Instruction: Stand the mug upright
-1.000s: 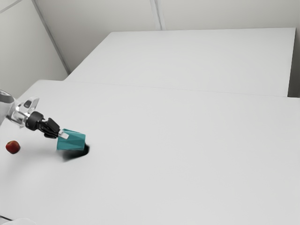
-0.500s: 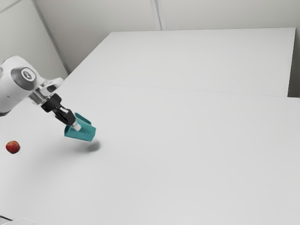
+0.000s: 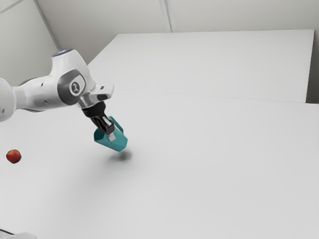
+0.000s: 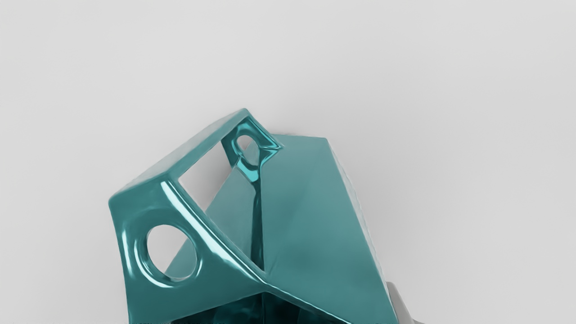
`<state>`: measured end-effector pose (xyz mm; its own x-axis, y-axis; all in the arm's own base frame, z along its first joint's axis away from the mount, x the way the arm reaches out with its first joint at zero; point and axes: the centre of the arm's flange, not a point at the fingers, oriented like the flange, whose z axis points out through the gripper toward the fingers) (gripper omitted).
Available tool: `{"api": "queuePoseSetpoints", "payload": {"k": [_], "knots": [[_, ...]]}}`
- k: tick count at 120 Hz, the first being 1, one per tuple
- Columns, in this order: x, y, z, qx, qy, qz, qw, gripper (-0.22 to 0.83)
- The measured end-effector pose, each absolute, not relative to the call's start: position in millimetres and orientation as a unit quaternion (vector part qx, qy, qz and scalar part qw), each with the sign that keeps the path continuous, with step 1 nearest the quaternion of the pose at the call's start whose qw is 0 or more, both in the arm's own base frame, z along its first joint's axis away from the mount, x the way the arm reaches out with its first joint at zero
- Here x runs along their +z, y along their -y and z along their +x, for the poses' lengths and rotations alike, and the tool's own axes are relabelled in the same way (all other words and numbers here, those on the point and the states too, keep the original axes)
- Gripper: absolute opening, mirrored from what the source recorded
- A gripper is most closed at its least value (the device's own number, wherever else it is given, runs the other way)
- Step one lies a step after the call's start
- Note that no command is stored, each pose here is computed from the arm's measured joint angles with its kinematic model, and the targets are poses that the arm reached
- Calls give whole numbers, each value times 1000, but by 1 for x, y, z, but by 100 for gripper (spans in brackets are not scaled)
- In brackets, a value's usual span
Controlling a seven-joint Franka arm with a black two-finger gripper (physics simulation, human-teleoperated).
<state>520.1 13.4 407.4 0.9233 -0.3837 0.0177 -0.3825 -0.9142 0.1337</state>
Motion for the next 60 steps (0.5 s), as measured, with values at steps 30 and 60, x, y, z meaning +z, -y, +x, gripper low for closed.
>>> {"api": "queuePoseSetpoints", "payload": {"k": [30, 60], "knots": [[395, 17, 510, -31, 168, 984, 41, -17], [395, 39, 506, -74, 152, 985, 19, -17]]}}
